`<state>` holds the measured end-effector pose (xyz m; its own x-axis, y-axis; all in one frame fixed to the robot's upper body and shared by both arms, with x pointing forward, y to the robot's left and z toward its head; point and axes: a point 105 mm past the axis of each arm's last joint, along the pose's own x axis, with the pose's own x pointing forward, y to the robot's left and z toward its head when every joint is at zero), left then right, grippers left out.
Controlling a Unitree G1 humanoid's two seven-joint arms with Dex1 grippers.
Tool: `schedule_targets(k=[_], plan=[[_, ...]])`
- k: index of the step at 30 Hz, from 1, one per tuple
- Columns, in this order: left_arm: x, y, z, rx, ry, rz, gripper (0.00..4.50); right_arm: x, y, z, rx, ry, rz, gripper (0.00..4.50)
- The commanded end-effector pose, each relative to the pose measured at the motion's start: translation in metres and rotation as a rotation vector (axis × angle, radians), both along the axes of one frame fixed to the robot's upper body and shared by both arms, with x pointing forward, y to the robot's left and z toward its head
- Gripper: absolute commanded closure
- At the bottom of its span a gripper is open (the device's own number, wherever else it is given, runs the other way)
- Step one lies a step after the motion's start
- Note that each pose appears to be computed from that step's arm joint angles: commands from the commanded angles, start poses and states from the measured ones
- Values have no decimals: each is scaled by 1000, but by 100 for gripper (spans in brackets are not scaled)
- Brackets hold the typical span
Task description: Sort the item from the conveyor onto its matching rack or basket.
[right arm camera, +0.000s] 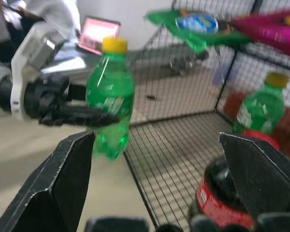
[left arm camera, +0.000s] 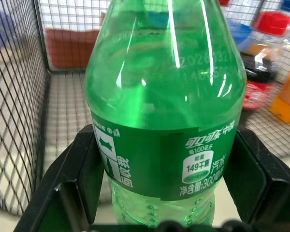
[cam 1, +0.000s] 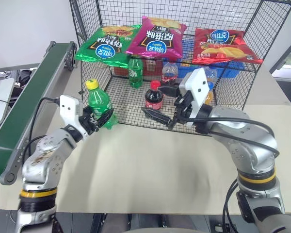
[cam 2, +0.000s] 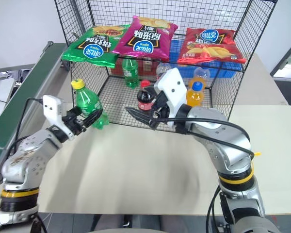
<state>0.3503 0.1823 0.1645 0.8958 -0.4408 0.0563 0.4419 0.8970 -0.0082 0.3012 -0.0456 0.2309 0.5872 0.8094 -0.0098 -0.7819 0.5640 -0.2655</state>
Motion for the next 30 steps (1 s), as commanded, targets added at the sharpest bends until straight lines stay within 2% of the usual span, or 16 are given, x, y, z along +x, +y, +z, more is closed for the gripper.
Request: schedule_targets(k=[1,10,18,29,30], plan=[[16,-16,14,22,-114,-12,154,-2,4,12,7,-65,-26,0],[45,-58,1,17,-147,-62,154,1,10,15,26,-73,-54,0],[67,-55,6,19,-197,22,154,4,10,16,25,-87,-84,0],[73,-55,-5,20,-186,29,154,9,9,12,-9,-74,-104,0],[73,-55,-6,19,-182,31,104,9,9,12,-7,-73,-104,0]])
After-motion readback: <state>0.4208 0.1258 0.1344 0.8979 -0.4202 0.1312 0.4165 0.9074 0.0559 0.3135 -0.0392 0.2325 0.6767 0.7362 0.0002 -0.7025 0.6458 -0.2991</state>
